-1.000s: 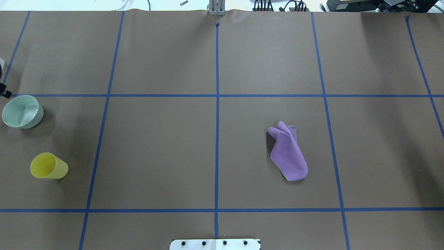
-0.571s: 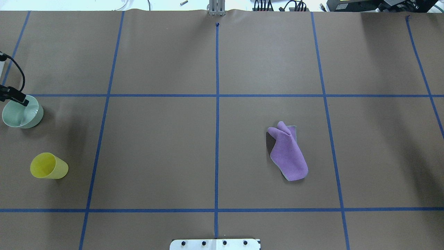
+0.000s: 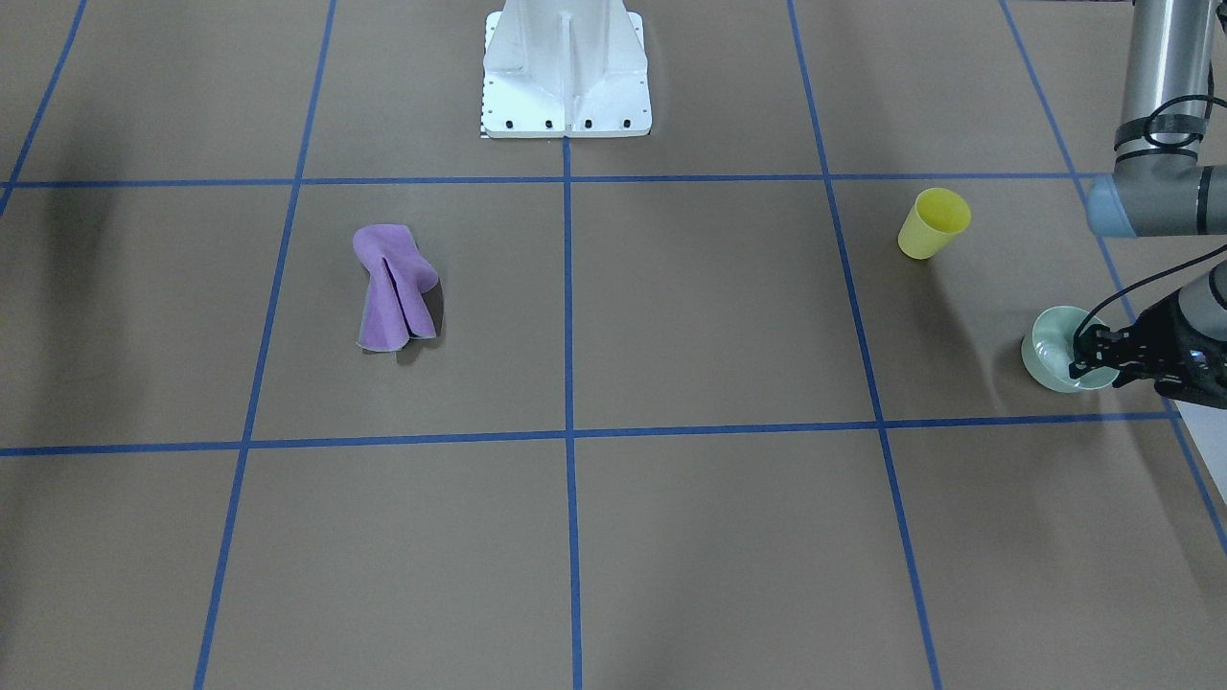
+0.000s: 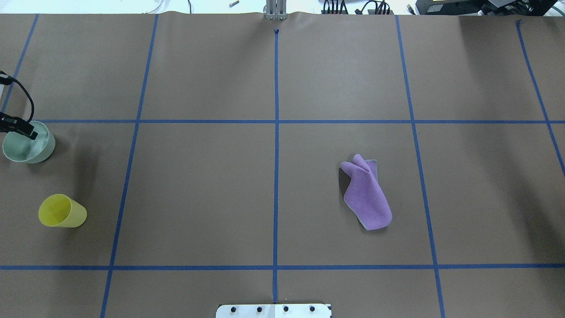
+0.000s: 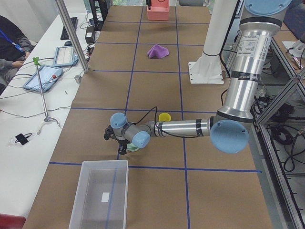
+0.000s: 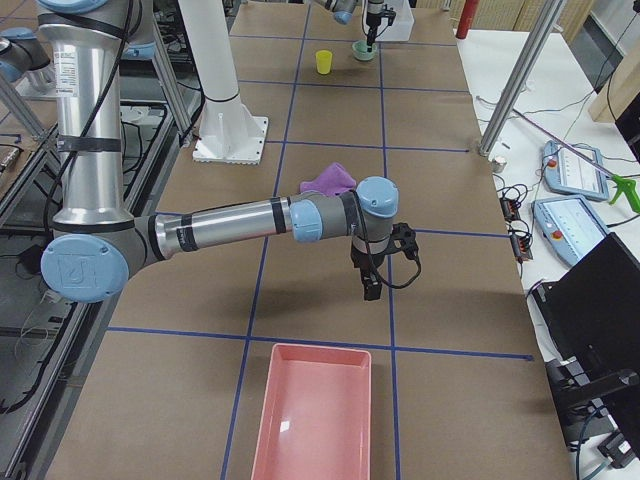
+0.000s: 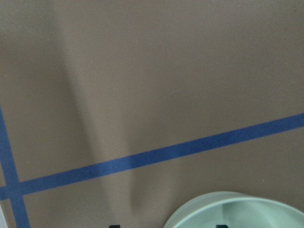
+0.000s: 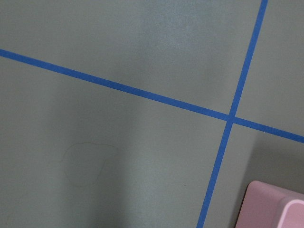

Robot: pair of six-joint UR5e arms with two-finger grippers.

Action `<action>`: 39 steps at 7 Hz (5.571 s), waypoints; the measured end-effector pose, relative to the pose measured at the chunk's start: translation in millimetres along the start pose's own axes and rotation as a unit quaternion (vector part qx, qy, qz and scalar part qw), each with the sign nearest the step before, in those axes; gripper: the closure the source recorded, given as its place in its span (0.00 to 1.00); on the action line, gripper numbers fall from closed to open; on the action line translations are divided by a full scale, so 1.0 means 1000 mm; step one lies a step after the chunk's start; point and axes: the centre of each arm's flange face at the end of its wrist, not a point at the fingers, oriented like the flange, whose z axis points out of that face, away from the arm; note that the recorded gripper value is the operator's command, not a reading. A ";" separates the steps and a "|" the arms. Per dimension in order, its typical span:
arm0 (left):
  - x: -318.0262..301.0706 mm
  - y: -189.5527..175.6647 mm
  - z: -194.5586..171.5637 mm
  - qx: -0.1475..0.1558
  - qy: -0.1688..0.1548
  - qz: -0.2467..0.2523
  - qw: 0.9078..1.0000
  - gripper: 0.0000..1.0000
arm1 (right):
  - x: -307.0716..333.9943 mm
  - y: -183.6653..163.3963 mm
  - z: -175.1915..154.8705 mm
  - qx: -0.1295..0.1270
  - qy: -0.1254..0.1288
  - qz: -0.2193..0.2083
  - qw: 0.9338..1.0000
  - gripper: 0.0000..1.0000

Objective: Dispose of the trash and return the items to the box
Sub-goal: 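Lower the left gripper and grasp the pale green bowl rim, then lift the bowl with the left gripper and place it in the clear bin, then reach the left gripper to the yellow cup and grasp it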

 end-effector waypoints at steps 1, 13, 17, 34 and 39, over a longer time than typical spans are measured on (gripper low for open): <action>0.007 -0.003 -0.006 0.003 0.008 0.004 1.000 1.00 | 0.000 0.000 0.000 0.000 0.000 0.000 1.000 0.00; -0.254 -0.040 -0.139 0.007 -0.078 -0.124 0.989 1.00 | 0.000 -0.003 0.001 0.000 0.000 -0.002 1.000 0.00; -0.233 -0.040 -0.052 0.024 -0.091 -0.159 0.983 0.34 | -0.002 -0.006 -0.001 0.002 0.001 -0.004 1.000 0.00; 0.175 0.113 -0.072 -0.030 0.005 0.078 0.997 0.03 | -0.003 -0.007 0.000 0.001 -0.002 -0.003 1.000 0.00; 0.177 0.133 -0.055 -0.050 0.023 0.107 0.993 0.89 | -0.004 -0.007 0.001 0.000 -0.001 -0.004 1.000 0.00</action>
